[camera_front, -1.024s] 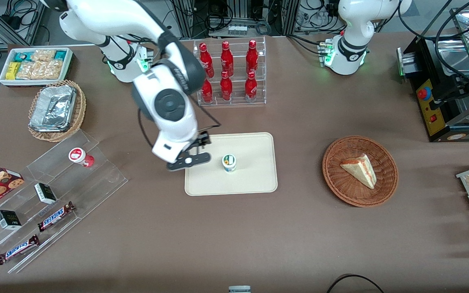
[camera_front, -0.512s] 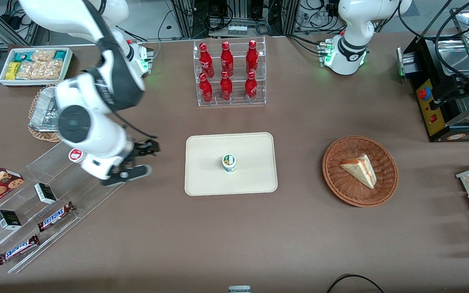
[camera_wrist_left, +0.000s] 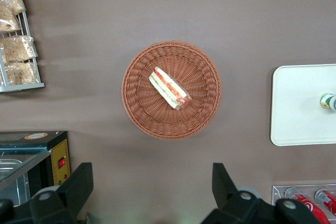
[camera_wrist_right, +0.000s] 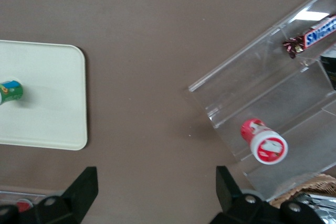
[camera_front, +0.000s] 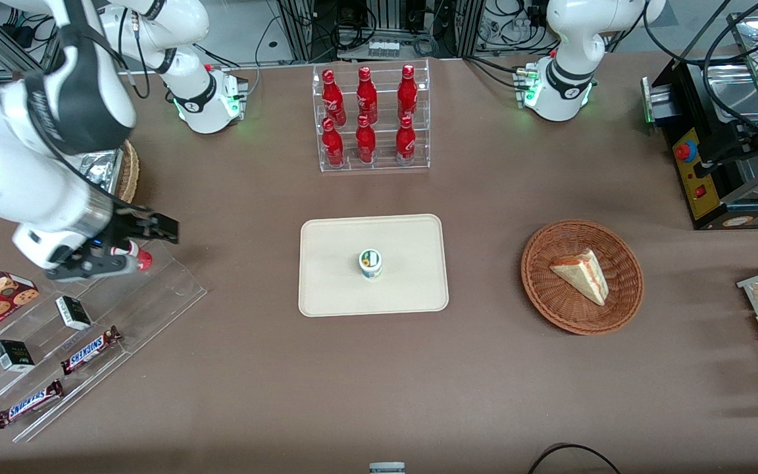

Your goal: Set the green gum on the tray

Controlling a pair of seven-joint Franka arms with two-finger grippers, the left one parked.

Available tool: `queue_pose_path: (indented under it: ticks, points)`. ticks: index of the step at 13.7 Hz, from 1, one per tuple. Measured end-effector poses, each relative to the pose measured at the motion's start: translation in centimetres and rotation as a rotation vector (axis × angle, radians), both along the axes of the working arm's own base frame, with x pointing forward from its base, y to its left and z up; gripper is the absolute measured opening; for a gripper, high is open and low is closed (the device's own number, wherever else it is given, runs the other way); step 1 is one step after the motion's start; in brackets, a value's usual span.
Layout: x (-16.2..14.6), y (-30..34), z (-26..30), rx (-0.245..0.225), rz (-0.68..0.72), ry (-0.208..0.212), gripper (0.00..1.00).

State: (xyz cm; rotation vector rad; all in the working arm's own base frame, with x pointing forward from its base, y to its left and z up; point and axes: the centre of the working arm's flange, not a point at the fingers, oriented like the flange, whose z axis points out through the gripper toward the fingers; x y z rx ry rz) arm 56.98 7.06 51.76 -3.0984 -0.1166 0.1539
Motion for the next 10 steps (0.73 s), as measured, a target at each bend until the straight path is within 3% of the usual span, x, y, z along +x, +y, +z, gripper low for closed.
queue_pose_path:
  ticks: [6, 10]
  points:
    - [-3.2, -6.0, 3.8, -0.004, -0.042, 0.029, 1.0]
    - [-5.7, -7.1, 6.1, -0.027, -0.055, 0.073, 1.0]
